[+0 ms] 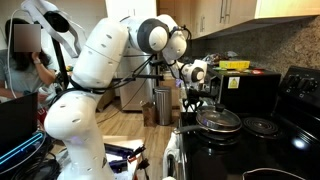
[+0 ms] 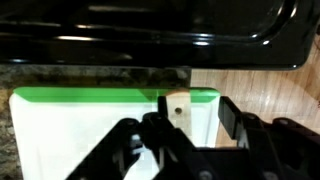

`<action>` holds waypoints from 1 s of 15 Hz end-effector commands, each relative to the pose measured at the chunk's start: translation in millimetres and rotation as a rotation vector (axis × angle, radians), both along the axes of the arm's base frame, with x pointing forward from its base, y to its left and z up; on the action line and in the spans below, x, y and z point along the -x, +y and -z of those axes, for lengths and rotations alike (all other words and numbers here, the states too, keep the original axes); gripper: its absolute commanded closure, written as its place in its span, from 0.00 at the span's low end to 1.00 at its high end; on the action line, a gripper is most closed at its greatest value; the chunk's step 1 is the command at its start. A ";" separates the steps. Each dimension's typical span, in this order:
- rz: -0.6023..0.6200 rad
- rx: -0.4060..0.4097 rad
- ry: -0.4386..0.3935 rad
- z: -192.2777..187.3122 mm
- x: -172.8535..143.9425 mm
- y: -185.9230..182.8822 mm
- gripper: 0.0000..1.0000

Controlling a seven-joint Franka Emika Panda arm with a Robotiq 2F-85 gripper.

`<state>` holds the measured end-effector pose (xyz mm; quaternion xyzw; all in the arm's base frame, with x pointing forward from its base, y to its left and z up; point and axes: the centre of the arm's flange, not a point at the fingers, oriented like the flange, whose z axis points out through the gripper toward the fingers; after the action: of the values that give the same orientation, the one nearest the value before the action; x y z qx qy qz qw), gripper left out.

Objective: Take the wooden spoon on the stove and put it on the counter

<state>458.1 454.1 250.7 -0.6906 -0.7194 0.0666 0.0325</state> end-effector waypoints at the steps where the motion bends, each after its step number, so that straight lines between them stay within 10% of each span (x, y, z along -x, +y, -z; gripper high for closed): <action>1: 0.009 -0.027 0.016 -2.1 -1.4 2.5 0.13; 15: 0.174 -0.087 0.116 -57.0 11.0 -21.8 0.00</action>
<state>466.0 453.0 285.8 -0.7320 -0.6708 0.0548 0.1060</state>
